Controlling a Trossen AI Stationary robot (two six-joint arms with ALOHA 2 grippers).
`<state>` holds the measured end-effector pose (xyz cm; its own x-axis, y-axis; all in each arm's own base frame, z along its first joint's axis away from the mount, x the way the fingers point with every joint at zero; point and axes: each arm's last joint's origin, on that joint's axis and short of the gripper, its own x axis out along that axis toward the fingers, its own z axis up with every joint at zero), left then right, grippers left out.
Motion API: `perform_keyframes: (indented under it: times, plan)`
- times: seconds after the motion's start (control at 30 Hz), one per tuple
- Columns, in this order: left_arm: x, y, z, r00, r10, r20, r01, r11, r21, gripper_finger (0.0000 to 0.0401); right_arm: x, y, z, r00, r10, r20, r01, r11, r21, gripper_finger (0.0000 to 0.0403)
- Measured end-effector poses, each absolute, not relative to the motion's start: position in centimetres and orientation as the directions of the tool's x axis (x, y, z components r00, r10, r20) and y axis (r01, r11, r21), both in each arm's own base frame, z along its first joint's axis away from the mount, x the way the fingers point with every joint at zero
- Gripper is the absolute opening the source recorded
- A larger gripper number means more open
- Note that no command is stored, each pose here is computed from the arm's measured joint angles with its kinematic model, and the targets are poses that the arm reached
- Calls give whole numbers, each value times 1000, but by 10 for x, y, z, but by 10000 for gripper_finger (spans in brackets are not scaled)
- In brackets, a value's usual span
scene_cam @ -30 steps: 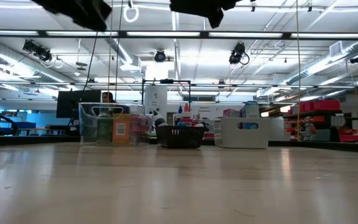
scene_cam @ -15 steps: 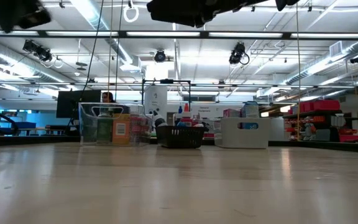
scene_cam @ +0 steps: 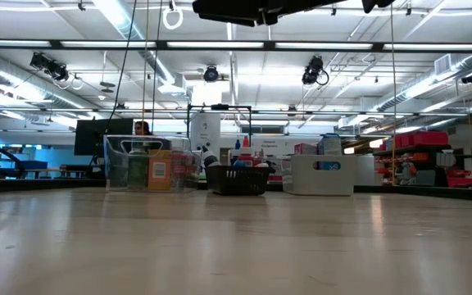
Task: Pick & Place Kitchen Items
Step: Put the green cereal box into the gray bin
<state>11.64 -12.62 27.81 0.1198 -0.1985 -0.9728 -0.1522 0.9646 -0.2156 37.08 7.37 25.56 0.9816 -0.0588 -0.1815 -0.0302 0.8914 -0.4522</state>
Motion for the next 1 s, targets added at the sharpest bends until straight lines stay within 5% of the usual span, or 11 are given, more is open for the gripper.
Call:
perform_keyframes:
  times: [0.77,1.0]
  plan:
    - [103,-148,251,-35,-35,-999,-165,986,-29,202,372,65,255,979,-79,-188,1,923,-384,242]
    - [107,-151,264,-29,-87,-996,-212,974,-79,202,372,65,255,979,-79,-188,-1,919,-393,243]
